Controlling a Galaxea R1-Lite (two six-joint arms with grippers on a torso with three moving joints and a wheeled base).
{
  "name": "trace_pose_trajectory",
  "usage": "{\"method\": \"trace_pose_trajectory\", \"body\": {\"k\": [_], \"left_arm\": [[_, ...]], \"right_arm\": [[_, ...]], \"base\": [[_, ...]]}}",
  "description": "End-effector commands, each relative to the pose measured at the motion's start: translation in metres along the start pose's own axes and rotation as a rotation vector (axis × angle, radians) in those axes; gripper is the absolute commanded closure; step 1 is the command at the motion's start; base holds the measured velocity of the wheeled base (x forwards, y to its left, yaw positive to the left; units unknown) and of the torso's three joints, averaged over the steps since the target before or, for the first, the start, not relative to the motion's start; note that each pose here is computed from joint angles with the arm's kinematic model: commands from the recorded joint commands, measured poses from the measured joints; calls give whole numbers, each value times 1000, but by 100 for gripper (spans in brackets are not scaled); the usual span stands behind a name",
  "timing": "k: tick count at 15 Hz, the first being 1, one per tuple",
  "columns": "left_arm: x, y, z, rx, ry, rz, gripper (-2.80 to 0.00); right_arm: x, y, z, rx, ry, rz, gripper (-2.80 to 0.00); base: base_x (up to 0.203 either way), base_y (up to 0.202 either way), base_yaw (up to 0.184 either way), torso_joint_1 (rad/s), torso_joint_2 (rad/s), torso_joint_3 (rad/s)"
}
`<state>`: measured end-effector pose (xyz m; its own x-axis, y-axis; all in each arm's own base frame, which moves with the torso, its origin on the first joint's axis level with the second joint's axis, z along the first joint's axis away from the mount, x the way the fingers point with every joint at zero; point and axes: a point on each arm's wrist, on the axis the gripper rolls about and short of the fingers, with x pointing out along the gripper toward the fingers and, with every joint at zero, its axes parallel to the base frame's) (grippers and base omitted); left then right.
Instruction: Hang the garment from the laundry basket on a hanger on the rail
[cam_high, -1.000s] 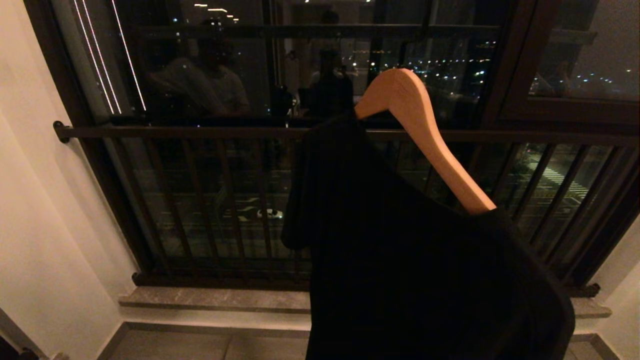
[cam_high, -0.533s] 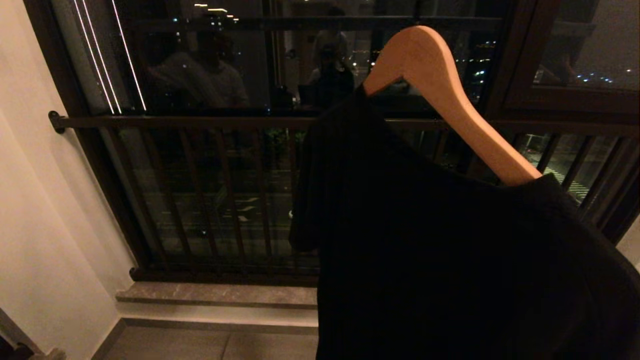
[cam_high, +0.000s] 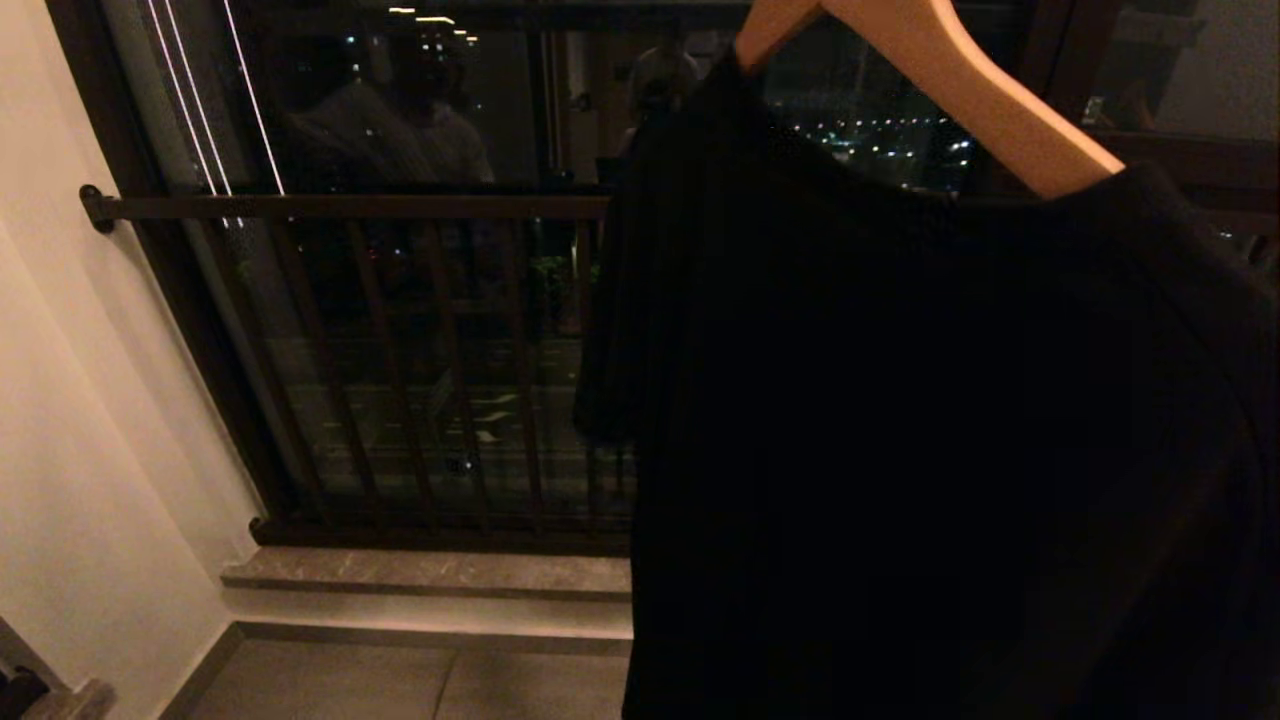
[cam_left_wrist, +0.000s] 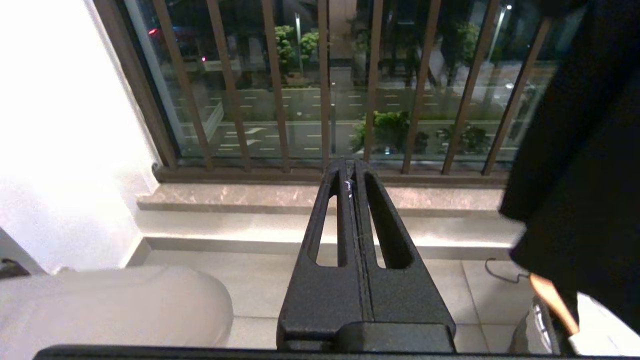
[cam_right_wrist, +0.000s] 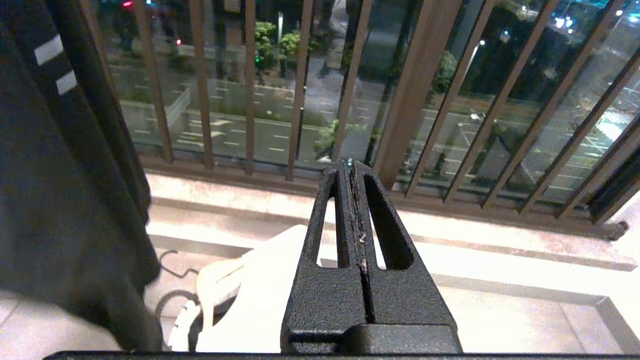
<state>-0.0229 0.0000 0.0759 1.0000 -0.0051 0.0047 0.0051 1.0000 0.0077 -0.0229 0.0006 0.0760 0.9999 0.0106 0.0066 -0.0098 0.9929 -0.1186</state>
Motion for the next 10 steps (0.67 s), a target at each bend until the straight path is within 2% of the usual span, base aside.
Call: {"method": "trace_pose_trajectory", "body": {"k": [1,10], "left_arm": [[0,0,0,0,2,0,0],[0,0,0,-2,2,-1,0]], "right_arm": [[0,0,0,-1,0,2,0],[0,0,0,-1,0,0,0]], "base": [[0,0,0,-213,545,316],[0,0,0,-189,518,330]]}}
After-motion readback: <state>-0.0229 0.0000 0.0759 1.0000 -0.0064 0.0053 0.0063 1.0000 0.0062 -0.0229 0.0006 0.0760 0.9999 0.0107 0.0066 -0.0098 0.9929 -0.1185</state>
